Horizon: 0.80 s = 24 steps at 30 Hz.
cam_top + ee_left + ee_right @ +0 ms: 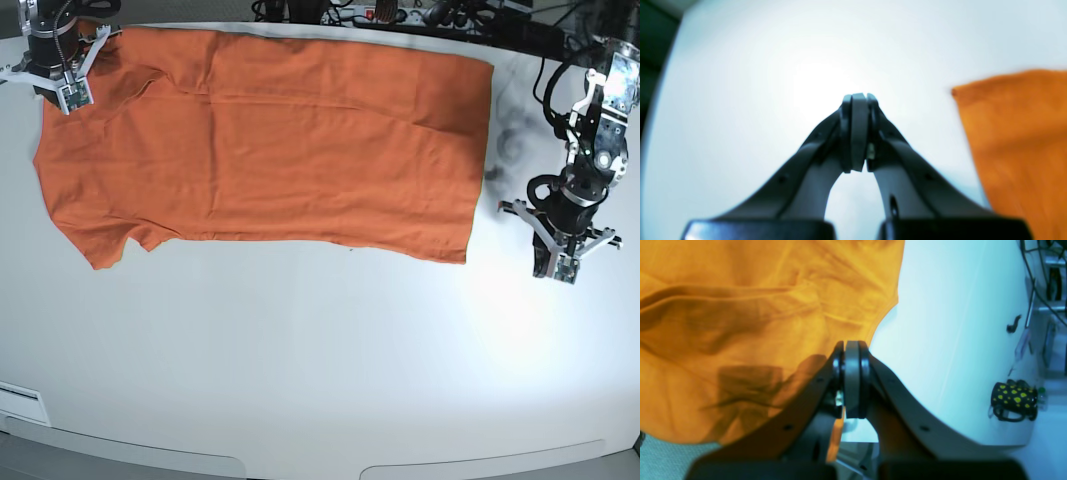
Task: Fold the T-shirt properly
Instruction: 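Move the left gripper to the shirt's hem corner and grasp it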
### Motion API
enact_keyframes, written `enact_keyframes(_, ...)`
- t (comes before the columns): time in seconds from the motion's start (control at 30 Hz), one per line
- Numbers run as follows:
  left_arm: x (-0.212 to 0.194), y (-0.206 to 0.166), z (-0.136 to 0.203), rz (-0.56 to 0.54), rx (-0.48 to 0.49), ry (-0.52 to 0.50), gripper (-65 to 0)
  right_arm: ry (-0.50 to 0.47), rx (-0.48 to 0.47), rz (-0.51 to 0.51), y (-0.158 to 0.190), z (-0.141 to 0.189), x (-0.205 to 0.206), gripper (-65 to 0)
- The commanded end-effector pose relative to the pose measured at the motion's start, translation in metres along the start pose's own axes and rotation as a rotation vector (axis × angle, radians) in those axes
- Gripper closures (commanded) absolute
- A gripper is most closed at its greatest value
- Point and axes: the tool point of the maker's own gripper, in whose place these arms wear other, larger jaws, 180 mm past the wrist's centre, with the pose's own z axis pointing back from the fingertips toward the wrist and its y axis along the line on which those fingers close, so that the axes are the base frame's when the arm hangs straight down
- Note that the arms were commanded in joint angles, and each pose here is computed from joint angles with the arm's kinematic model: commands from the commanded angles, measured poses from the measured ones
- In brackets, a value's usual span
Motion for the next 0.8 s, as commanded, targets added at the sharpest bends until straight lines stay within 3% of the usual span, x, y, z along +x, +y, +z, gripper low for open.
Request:
enact_keyframes(0.0,0.015,0.016,-0.005,0.027,0.04,-0.053,0.0,-0.027,-0.022,0.011,-0.006,0.003,0.006,0.0)
enact_keyframes(0.07,0.005,0.031,-0.018,0.115,0.096,-0.029,-2.7,-0.026,-0.022,0.012,-0.006,0.003,0.006,0.0)
enact_keyframes(0.17,-0.015,0.036,-0.032,0.234,0.119,0.067,-19.4,-0.027,-0.022,0.012,-0.006,0.003,0.006,0.0)
enact_keyframes(0.2,-0.02,0.032,-0.037,0.264,0.106,0.103,-21.3,-0.026,-0.022,0.012,-0.006,0.003,0.006,0.0)
enact_keyframes(0.37,-0.02,-0.017,-0.053,0.276,-0.139,0.203,-21.3,-0.032,-0.027,0.009,-0.007,0.003,0.008,0.0)
enact_keyframes(0.53,0.0,-0.054,-0.047,0.267,-0.373,0.182,-28.7,-0.031,-0.027,0.01,-0.007,0.003,0.008,0.0)
enact_keyframes(0.77,-0.011,-0.066,-0.041,0.271,-0.426,0.195,-28.9,-0.031,-0.026,0.009,-0.007,0.003,0.008,0.0)
